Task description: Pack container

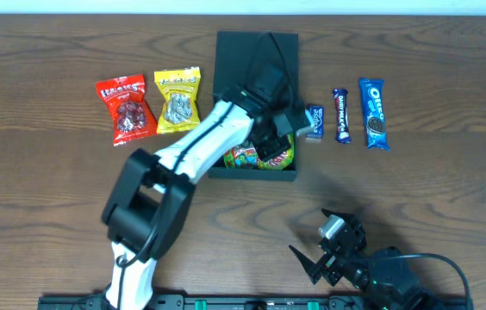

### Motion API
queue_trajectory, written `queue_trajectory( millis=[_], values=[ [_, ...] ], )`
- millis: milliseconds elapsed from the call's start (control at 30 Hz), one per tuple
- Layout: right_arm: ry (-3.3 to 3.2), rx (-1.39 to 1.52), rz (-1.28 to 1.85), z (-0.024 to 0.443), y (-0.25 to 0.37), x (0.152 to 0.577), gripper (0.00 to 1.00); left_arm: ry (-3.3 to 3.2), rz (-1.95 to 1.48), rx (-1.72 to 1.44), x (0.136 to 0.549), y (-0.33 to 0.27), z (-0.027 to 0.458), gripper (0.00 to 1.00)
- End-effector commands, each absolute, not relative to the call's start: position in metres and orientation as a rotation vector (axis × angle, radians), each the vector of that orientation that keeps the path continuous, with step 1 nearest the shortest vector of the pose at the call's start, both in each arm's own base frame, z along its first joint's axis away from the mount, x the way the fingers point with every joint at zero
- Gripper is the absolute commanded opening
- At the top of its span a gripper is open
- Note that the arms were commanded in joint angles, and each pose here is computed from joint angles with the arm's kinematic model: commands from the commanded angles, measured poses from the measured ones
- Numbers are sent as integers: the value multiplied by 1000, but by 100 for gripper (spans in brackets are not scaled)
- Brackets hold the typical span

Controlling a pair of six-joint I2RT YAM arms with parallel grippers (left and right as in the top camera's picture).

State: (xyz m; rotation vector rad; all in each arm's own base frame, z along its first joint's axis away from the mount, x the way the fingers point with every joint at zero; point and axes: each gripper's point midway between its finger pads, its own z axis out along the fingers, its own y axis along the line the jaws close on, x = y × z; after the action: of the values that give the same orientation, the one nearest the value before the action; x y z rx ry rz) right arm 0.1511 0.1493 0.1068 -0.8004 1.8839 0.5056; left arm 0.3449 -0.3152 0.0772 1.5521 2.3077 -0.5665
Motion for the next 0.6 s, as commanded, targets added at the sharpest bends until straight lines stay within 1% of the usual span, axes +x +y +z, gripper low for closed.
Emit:
queue_trajectory(
  millis=[0, 167, 300, 567],
  values=[
    [1873, -816, 498, 106, 150, 151, 99, 2263, -526, 1386, 366, -304, 138, 6],
    [1873, -816, 498, 106, 150, 151, 99, 2299, -519, 1178, 372, -274, 185, 6],
    [1873, -816, 498, 106, 150, 151, 99, 2365, -520, 1060, 365, -245, 207, 6],
    [1869, -814, 498, 107, 150, 151, 99, 2527, -520, 936, 343, -196, 215, 6]
  ],
)
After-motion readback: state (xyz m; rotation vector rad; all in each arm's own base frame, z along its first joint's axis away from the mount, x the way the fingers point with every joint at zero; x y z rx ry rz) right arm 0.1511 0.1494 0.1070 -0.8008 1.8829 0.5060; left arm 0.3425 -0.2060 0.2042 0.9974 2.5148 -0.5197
